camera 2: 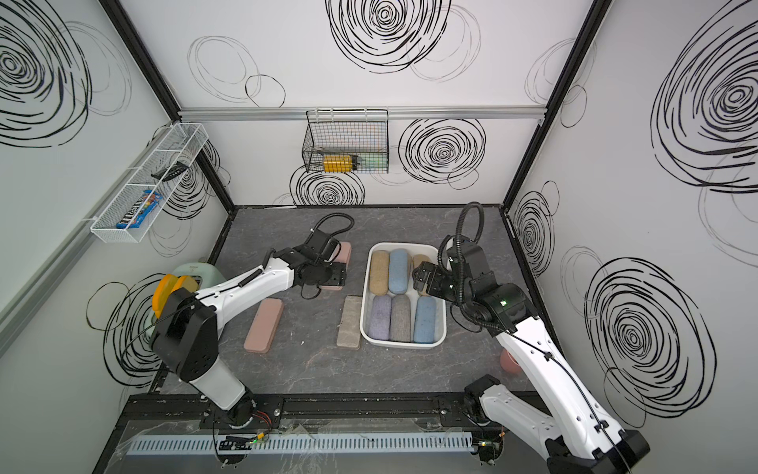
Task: Put the glasses cases into the storage boxes
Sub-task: Pick up the glasses case at the center of the board, then place the glasses case in the storage box.
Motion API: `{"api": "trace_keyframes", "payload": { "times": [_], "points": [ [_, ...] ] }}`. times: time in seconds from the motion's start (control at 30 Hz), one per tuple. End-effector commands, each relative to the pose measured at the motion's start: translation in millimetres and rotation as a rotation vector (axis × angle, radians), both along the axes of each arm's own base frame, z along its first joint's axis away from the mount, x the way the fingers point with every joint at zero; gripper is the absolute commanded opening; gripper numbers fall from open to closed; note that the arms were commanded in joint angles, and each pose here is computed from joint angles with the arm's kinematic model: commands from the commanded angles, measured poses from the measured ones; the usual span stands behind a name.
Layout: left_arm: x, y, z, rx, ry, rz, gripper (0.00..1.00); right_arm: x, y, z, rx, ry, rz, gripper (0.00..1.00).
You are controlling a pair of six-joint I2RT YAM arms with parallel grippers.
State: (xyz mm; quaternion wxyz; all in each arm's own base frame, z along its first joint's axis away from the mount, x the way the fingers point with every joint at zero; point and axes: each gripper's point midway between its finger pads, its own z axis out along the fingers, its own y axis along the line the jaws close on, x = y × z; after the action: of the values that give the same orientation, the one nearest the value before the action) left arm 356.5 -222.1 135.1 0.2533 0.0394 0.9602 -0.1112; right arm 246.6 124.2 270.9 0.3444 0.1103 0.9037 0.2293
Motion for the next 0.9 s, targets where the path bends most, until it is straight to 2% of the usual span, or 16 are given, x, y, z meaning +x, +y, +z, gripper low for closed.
{"api": "trace_keyframes", "payload": {
  "times": [0.0,0.1,0.2,0.4,0.67,0.87],
  "points": [
    [-16,-49,69,-0.139,-0.099,-0.058,0.76,-9,-13,23,0.002,-0.038,-0.033,0.99],
    [-36,-96,91,-0.237,-0.109,-0.124,0.77,-15,-15,35,0.025,-0.057,-0.037,0.99],
    [-51,-151,99,-0.336,-0.083,-0.198,0.77,-21,-18,39,0.024,-0.060,-0.037,0.99],
    [-52,-232,80,-0.361,-0.031,-0.277,0.76,-35,-29,49,0.019,-0.065,-0.058,0.98],
    [-20,-256,51,-0.345,-0.021,-0.210,0.72,-44,-34,41,0.022,-0.051,-0.069,0.98],
    [-4,-247,65,-0.314,-0.106,-0.161,0.72,-46,-37,43,0.010,-0.053,-0.070,0.98]
  ]
}}
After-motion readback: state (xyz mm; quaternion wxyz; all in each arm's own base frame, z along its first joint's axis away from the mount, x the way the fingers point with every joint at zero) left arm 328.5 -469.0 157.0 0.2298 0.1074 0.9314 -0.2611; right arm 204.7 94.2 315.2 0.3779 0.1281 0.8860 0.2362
